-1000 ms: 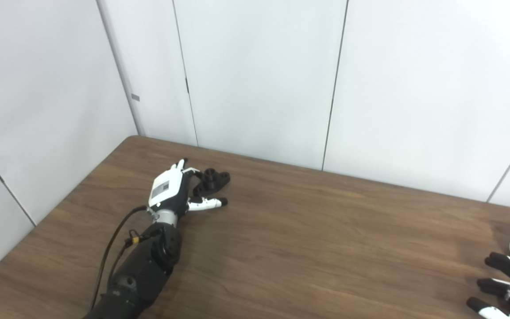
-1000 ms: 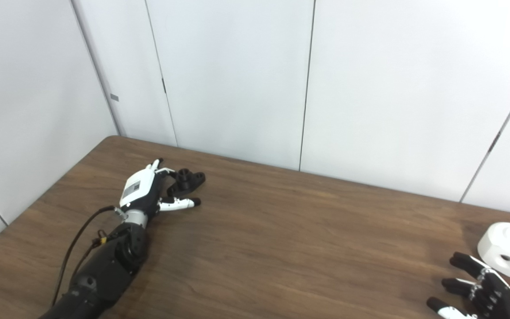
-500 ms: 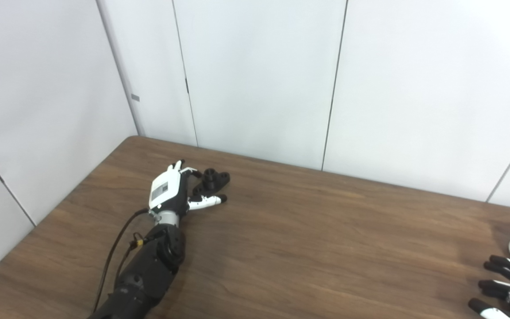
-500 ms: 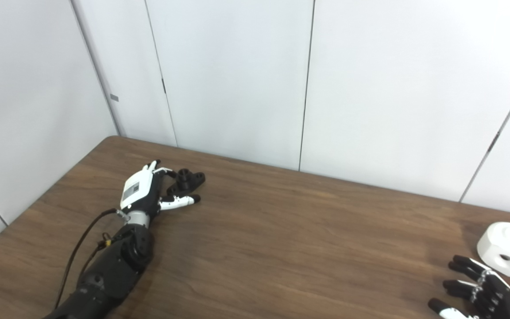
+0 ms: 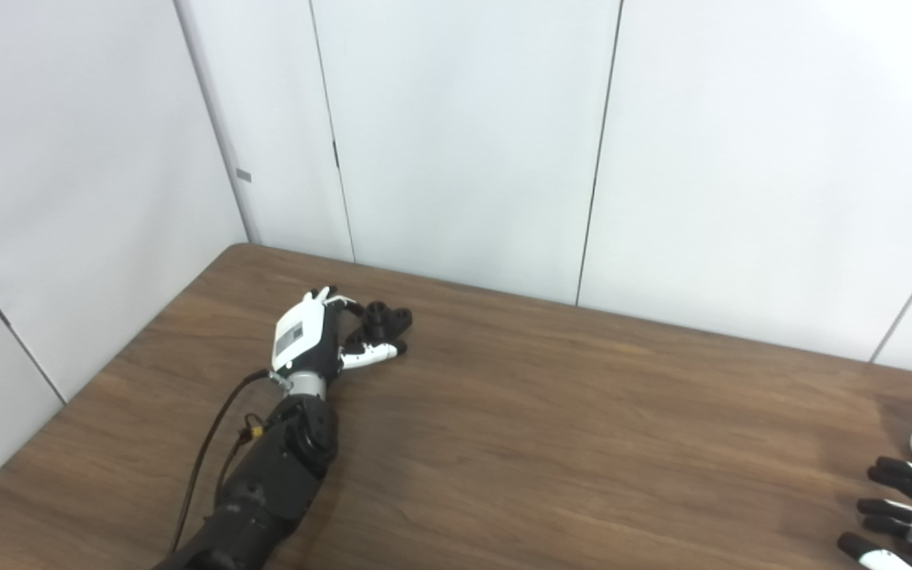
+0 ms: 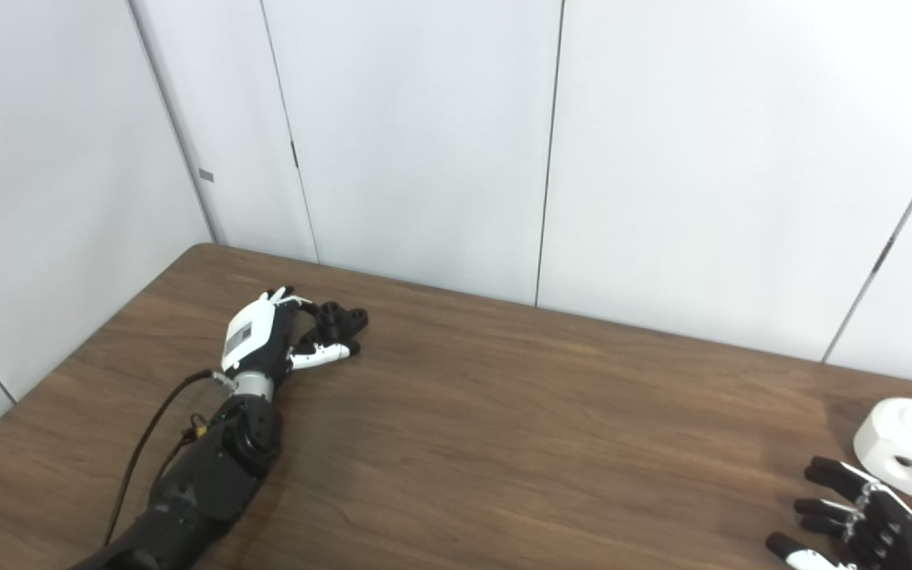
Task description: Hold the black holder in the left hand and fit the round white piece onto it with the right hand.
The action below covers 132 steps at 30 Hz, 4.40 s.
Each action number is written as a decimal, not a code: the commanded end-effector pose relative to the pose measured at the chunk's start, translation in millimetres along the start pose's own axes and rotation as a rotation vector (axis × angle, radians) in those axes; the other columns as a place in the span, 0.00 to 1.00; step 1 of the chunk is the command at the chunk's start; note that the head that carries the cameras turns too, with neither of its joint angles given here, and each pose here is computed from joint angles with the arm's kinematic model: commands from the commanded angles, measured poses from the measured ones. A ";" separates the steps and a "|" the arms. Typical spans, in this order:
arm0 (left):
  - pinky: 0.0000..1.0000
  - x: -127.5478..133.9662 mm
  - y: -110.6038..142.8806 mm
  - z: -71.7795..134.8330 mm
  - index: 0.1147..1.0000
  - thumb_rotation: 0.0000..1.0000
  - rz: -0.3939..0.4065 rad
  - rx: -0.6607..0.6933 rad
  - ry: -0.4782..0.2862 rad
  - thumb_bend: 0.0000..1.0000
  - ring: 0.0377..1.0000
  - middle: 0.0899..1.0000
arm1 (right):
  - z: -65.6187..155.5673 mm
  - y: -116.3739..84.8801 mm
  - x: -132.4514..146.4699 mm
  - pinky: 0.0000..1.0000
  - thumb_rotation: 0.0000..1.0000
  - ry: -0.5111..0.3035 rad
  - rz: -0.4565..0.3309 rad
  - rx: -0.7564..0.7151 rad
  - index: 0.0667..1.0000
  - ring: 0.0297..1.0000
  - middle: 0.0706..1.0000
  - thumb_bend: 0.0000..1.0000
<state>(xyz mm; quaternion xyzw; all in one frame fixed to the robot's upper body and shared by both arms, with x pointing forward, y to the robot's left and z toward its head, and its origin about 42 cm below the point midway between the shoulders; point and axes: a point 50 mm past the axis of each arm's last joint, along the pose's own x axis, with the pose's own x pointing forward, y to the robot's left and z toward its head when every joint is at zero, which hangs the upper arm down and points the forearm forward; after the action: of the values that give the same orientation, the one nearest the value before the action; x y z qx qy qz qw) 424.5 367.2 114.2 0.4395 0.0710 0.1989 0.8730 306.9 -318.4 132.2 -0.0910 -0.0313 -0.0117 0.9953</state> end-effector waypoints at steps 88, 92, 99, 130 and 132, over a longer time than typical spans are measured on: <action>1.00 -133.7 -159.9 123.5 0.41 0.06 -0.905 0.089 -0.827 0.52 1.00 0.96 | 50.0 42.8 -0.4 0.52 0.11 -0.120 0.040 0.051 0.75 0.63 0.78 0.71; 1.00 -130.2 -163.0 120.8 0.41 0.06 -0.926 0.123 -0.820 0.52 1.00 0.95 | 81.8 31.6 8.9 0.55 0.12 -0.193 0.057 -0.016 0.75 0.62 0.75 0.72; 1.00 -127.3 -163.4 114.5 0.41 0.06 -0.958 0.172 -0.820 0.52 1.00 0.94 | 150.2 9.7 34.4 0.50 0.13 -0.304 0.083 -0.670 0.73 0.64 0.75 0.75; 1.00 -107.9 -141.4 70.7 0.41 0.06 -0.973 0.152 -0.788 0.52 1.00 0.94 | 274.8 -48.2 162.9 0.98 0.45 0.269 0.113 -1.725 0.88 1.00 1.00 1.00; 1.00 -106.9 -140.4 69.4 0.41 0.06 -0.972 0.152 -0.785 0.52 1.00 0.94 | 273.0 -49.3 165.1 0.99 0.46 0.318 0.125 -1.717 0.89 1.00 1.00 1.00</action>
<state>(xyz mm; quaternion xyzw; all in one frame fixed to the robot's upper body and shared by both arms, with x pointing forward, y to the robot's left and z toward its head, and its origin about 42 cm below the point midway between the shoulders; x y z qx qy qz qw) 433.3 186.8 104.6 0.4211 -0.1559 -0.3023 0.8408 453.0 -319.3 378.2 -0.8015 0.1502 0.0558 0.5762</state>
